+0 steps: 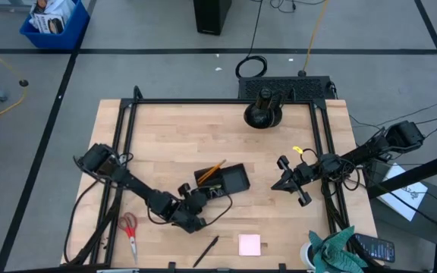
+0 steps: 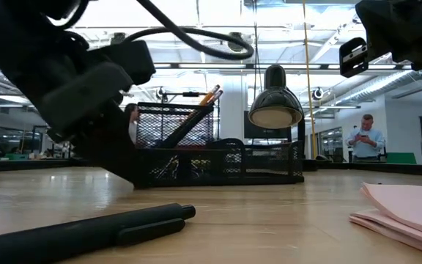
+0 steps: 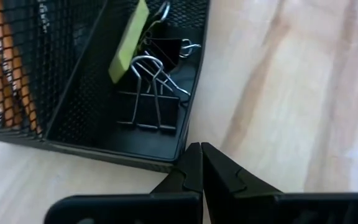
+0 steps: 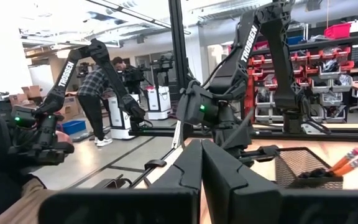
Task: Pick and place office supplies into organizer
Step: Adjust the black desk organizer
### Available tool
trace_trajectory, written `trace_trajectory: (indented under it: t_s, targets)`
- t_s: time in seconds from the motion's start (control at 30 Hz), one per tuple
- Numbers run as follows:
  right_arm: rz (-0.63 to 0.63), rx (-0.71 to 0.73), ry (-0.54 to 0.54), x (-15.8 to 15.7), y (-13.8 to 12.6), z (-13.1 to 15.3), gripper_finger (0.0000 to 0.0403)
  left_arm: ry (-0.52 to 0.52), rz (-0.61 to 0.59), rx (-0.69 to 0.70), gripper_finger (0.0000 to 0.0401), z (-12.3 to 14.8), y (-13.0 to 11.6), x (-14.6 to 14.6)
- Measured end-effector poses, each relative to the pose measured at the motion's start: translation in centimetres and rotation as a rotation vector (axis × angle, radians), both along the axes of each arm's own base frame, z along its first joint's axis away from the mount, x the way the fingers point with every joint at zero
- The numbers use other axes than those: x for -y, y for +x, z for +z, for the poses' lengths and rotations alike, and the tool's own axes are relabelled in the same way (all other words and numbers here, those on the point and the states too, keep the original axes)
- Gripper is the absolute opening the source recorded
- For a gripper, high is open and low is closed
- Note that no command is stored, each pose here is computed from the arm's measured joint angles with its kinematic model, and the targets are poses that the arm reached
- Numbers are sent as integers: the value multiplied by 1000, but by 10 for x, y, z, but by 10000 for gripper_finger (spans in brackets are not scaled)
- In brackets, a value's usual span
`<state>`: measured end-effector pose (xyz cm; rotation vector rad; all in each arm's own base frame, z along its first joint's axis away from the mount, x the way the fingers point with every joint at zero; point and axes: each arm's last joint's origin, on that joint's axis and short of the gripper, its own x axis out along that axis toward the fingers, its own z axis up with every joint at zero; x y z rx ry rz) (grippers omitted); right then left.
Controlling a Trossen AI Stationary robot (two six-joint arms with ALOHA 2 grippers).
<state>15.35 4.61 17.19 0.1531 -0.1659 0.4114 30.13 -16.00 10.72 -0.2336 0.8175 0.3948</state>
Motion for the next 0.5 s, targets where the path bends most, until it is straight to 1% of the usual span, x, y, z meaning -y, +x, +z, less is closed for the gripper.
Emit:
trace_trajectory:
  t_s: [0.37,0.5]
  targets:
    - [0,-7,0,0,0,-1,0,54,57,-14,1,-1,2,-13]
    - [1,-19,1,0,0,-2,0,57,91,-18,2,-1,3,-18]
